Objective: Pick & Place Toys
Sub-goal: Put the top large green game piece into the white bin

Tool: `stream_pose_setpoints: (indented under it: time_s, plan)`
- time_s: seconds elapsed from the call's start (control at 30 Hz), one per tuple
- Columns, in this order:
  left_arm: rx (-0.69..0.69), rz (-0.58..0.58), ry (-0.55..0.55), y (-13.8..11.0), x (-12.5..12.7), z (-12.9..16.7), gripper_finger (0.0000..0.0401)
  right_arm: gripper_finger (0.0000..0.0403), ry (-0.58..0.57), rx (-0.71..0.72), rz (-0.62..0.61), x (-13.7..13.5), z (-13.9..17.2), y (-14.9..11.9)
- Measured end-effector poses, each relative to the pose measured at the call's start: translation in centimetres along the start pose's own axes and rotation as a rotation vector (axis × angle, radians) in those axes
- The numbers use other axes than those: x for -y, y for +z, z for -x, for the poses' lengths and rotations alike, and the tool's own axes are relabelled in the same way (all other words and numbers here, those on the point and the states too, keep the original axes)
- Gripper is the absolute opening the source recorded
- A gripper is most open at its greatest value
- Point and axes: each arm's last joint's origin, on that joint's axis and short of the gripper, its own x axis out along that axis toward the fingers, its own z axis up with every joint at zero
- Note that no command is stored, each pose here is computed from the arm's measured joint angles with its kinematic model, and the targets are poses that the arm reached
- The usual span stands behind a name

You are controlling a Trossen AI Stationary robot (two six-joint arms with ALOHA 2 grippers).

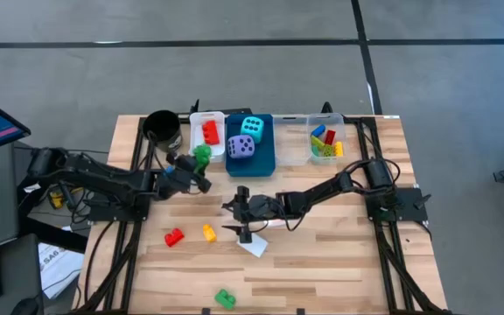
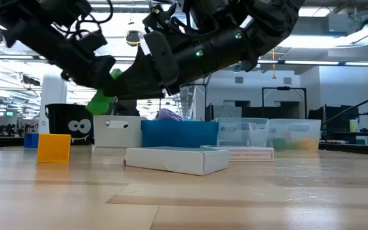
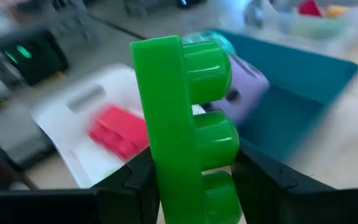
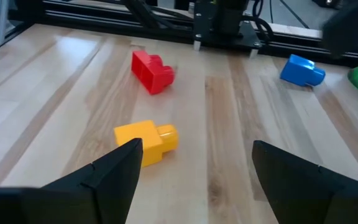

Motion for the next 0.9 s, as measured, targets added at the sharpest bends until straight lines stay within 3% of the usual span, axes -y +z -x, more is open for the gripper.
stream_pose_setpoints:
  time_s: [0.23,0.43,0.9]
  plan:
    - [0.118,-0.055,0.11,2.3,-1.4,-1.6,0.0154,0.0299,0.0,0.0,-0.009,0.0,0.0,0.0]
    - [0.129,-0.091,0.209,3.1,-3.3,-3.1,0.0159,0.0299,-0.003,-0.005,-0.028,0.1,0.0,-0.1]
    - [0.16,0.093,0.038,4.1,-7.4,-6.0,0.016,0.0299,-0.003,-0.009,-0.028,0.1,0.0,-0.1]
